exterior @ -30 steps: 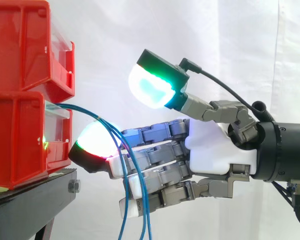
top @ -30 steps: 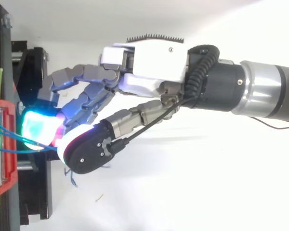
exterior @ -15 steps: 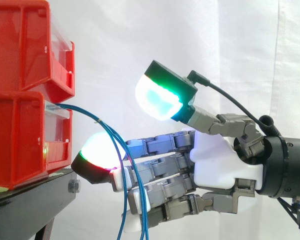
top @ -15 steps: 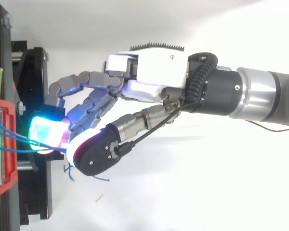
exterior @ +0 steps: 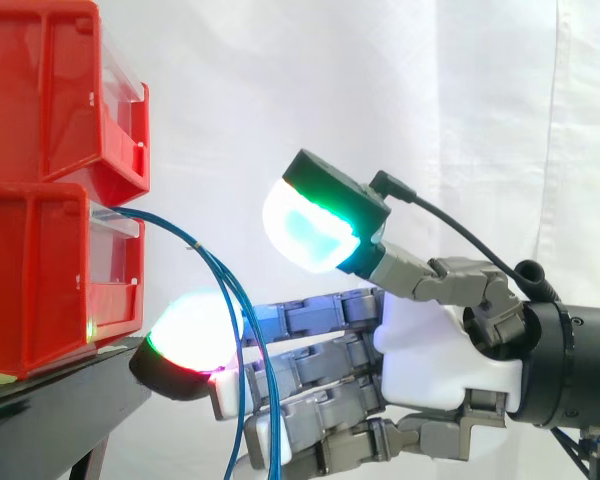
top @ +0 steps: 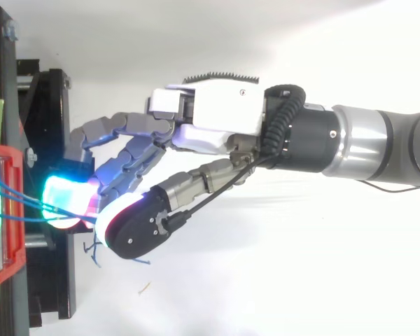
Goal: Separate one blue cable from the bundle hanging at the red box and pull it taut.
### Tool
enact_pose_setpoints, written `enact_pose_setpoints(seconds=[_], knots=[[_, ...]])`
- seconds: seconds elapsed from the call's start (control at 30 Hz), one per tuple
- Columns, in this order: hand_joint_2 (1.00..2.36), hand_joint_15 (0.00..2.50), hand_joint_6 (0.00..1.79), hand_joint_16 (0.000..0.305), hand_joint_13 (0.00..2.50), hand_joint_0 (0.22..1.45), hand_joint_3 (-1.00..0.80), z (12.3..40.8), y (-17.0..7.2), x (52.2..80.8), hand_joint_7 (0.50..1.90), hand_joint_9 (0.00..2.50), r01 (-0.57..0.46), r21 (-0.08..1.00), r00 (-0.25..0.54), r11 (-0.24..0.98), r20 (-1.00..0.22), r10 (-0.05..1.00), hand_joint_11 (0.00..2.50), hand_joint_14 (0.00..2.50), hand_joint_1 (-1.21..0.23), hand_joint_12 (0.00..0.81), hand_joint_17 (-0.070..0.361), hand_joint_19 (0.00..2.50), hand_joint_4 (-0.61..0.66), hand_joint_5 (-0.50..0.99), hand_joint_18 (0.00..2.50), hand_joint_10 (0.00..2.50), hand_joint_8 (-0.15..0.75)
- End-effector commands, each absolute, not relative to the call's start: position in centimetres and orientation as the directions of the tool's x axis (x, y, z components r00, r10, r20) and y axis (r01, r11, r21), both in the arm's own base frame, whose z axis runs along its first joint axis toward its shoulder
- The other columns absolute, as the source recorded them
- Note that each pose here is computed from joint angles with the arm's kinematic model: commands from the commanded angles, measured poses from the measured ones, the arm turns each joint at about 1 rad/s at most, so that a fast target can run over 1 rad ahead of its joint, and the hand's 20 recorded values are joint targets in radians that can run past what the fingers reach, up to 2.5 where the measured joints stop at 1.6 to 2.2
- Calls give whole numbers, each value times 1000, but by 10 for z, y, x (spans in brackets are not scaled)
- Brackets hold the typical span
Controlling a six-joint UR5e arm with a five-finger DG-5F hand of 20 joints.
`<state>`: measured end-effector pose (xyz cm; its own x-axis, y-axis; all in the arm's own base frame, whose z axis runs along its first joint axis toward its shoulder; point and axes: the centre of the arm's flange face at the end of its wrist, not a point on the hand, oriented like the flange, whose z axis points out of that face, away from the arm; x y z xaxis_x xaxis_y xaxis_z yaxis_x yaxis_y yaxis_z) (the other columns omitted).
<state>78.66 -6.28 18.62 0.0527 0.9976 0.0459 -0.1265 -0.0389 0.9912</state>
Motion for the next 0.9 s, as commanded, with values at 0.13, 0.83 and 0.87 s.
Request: enact_pose_setpoints(seconds=[0.13, 0.83, 0.87], knots=[[1005, 863, 503, 43, 1094, 596, -436, 180, -62, 790, 1030, 797, -147, 988, 53, -39, 48, 997, 795, 27, -648, 389, 97, 589, 212, -188, 712, 19, 309], [1004, 1076, 503, 44, 1186, 622, -446, 206, -57, 781, 1040, 805, -103, 995, 9, -9, 10, 1000, 806, 26, -675, 369, 99, 608, 212, -188, 728, 22, 301], [1004, 1073, 503, 44, 1183, 623, -445, 212, -56, 778, 1041, 806, -91, 996, 5, -1, 2, 1000, 810, 29, -677, 364, 99, 610, 212, -187, 730, 20, 299]])
